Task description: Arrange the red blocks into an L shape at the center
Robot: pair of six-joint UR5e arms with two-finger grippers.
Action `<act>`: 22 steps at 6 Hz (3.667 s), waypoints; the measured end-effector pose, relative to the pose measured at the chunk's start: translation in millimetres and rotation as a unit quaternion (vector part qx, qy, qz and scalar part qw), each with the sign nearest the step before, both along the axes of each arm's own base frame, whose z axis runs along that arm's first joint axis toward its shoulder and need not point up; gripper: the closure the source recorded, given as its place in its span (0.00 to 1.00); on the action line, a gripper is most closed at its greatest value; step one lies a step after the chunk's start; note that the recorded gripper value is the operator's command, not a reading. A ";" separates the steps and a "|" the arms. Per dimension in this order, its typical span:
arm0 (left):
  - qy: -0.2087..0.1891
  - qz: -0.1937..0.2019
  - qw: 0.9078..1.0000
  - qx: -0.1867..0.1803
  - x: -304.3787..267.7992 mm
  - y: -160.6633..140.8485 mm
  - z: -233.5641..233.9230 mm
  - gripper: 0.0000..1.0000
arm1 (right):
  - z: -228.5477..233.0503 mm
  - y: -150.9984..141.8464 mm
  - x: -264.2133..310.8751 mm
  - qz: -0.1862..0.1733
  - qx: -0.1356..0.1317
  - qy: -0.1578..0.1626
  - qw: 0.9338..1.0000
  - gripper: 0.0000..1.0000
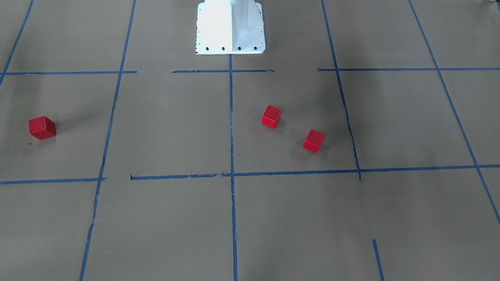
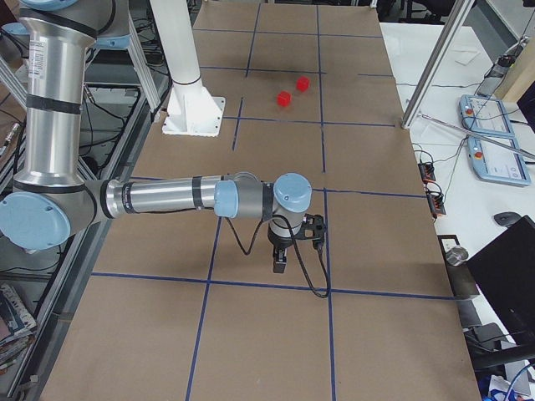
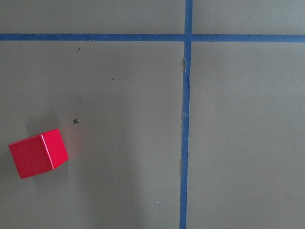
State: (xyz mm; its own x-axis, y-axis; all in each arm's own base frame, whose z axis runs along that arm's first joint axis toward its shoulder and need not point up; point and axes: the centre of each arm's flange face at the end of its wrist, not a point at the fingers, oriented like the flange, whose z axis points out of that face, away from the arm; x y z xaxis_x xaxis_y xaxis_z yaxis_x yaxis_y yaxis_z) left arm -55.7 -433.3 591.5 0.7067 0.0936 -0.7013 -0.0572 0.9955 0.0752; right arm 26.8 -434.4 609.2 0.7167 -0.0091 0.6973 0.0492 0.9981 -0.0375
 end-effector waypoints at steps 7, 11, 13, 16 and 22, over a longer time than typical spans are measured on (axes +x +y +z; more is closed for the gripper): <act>0.002 0.001 1.000 0.012 1.3 1.2 -9.3 0.00 | -23.4 -9.6 -179.8 -0.025 0.112 -0.037 0.993 0.02; 0.002 0.000 1.000 0.014 0.7 1.5 -11.8 0.00 | -3.4 2.1 -218.6 -0.050 0.100 -0.026 0.993 0.05; 0.002 0.000 1.000 0.014 0.6 1.5 -11.9 0.00 | 5.3 4.8 -226.0 -0.058 0.095 -0.021 0.994 0.89; 0.002 0.000 1.000 0.014 0.6 1.5 -11.9 0.00 | -11.2 -1.4 -236.3 -0.061 0.110 -0.027 0.992 1.00; 0.002 0.001 1.000 0.021 2.1 0.1 -17.7 0.00 | -286.8 25.6 -477.9 0.040 0.003 -0.131 0.991 1.00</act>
